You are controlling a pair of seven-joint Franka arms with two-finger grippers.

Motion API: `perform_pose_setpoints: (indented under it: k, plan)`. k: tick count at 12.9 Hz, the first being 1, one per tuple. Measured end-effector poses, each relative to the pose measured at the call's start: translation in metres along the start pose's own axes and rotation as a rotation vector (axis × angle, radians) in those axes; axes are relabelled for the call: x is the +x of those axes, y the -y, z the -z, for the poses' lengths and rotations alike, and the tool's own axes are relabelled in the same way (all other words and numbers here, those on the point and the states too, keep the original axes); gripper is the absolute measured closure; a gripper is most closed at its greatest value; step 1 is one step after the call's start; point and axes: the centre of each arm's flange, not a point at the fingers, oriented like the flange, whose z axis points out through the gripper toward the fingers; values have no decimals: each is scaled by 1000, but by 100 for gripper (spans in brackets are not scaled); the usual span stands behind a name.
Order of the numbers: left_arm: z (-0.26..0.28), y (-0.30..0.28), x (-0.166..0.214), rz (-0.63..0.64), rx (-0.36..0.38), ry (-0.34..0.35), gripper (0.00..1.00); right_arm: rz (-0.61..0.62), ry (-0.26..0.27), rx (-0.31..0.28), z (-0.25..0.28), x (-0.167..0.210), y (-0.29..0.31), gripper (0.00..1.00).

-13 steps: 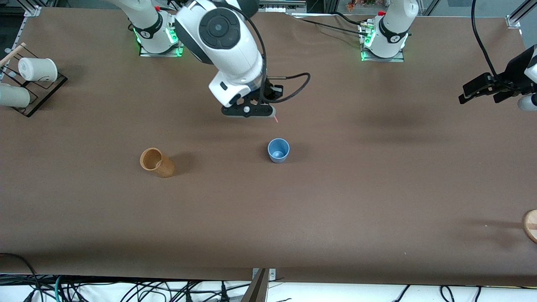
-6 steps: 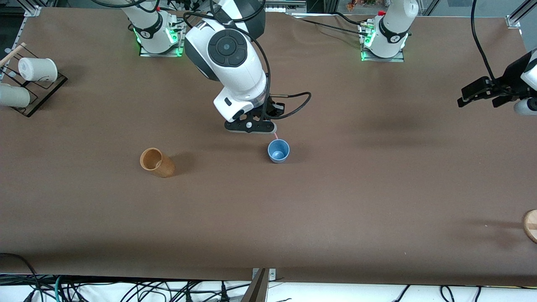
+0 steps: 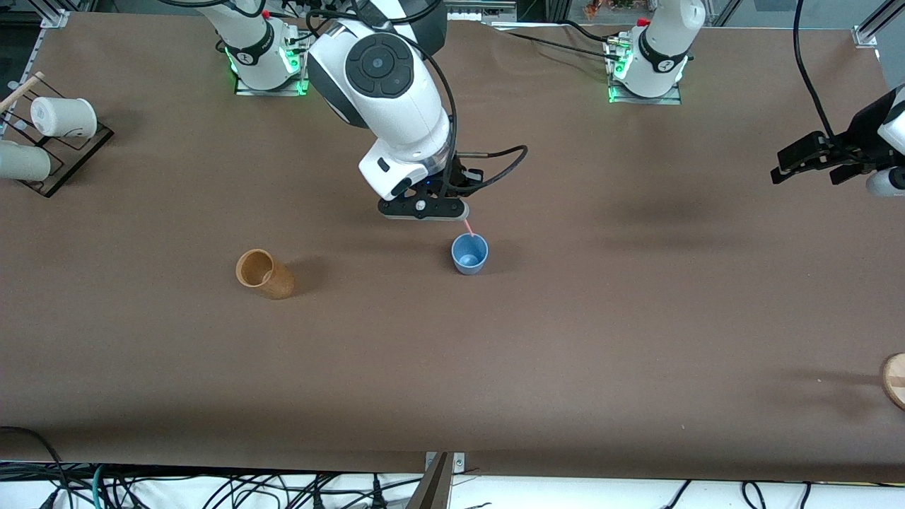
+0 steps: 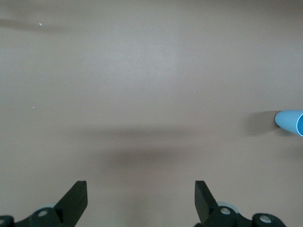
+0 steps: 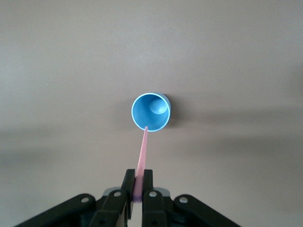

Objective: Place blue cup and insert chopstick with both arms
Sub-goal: 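Lower the chopstick into the blue cup with the right gripper, then open the right gripper and draw it back from the blue cup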

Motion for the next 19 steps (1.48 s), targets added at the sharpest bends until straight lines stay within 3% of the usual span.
perform_pose_setpoints:
  k: [6, 11, 12, 19]
  plan:
    - [0, -2, 0, -5, 0, 1, 0, -5, -17, -12, -7, 14, -9, 90]
    - [-1, -3, 0, -7, 0, 2, 0, -2, 2, -51, -54, 22, -8, 89]
    - [-1, -3, 1, -7, 0, 2, 0, -2, 4, -53, -56, 22, -8, 84]
    - [-1, -4, 1, -8, 0, 2, 0, -3, -22, -46, -26, 26, -15, 7]
